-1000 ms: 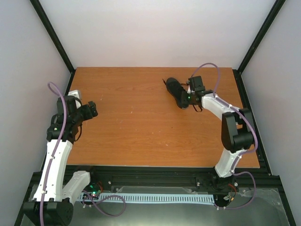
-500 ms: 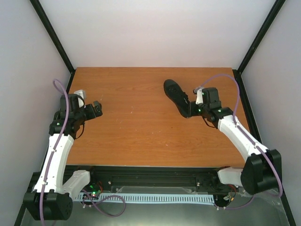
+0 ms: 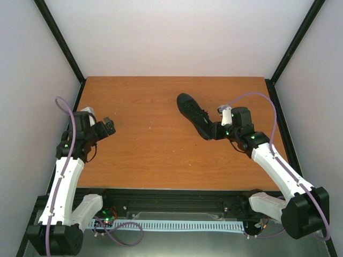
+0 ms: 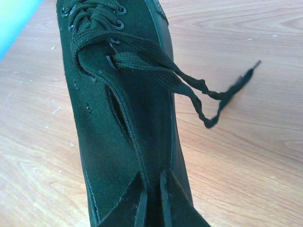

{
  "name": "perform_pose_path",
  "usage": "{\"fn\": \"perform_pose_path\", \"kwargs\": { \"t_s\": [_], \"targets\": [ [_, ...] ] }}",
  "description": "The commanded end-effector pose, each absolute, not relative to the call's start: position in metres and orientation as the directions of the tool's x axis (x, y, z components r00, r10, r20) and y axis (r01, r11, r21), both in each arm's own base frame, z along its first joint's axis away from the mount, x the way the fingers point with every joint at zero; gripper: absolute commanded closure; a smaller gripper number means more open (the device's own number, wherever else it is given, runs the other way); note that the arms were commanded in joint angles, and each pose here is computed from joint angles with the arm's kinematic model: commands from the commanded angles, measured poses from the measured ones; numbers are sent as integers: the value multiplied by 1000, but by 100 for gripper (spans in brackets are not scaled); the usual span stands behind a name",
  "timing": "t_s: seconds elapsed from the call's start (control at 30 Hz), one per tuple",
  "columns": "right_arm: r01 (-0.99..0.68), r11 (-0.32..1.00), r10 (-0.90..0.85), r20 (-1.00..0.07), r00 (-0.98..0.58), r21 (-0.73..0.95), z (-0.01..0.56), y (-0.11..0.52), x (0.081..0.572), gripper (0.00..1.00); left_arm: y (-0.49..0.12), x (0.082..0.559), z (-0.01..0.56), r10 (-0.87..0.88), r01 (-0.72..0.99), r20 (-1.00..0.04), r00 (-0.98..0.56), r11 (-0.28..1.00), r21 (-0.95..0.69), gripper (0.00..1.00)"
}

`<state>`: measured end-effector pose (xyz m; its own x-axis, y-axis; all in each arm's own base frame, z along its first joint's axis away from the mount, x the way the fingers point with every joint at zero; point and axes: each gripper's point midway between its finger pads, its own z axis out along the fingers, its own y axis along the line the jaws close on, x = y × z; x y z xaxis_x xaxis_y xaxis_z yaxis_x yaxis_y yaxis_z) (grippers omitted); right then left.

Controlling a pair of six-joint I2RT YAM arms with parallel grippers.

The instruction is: Tie the shoes

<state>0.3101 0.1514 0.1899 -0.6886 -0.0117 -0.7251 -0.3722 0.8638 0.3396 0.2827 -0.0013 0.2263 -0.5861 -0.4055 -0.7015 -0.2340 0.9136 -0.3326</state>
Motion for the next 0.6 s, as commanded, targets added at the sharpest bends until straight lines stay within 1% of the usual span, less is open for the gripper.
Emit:
{"fn": "perform_pose_path", "kwargs": {
  "t_s": [0.0, 0.1, 0.17, 0.23, 0.33, 0.47, 0.57],
  "targets": [
    [-472, 795, 28, -799, -600, 382, 224, 181, 308, 97, 17, 268, 199, -595, -477, -582, -554, 800, -364, 0],
    [-475, 792, 22, -796, -605, 383, 221, 190, 304, 97, 30, 259, 192, -605, -547, -574, -552, 782, -299, 0],
    [-467, 797, 19, -788, -616, 384, 214, 196, 300, 97, 30, 259, 194, -591, -535, -588, -553, 792, -293, 0],
    [-387, 842, 50, -769, -637, 375, 203, 194, 301, 97, 21, 261, 197, -559, -470, -600, -573, 823, -319, 0],
    [-301, 870, 102, -739, -666, 391, 187, 202, 295, 97, 3, 265, 203, -517, -356, -612, -598, 856, -375, 0],
    [-213, 894, 161, -726, -668, 394, 168, 220, 279, 97, -20, 268, 208, -483, -216, -629, -609, 864, -454, 0],
    [-155, 906, 205, -729, -653, 393, 158, 232, 266, 95, -25, 266, 209, -477, -188, -633, -610, 863, -468, 0]
  ]
}}
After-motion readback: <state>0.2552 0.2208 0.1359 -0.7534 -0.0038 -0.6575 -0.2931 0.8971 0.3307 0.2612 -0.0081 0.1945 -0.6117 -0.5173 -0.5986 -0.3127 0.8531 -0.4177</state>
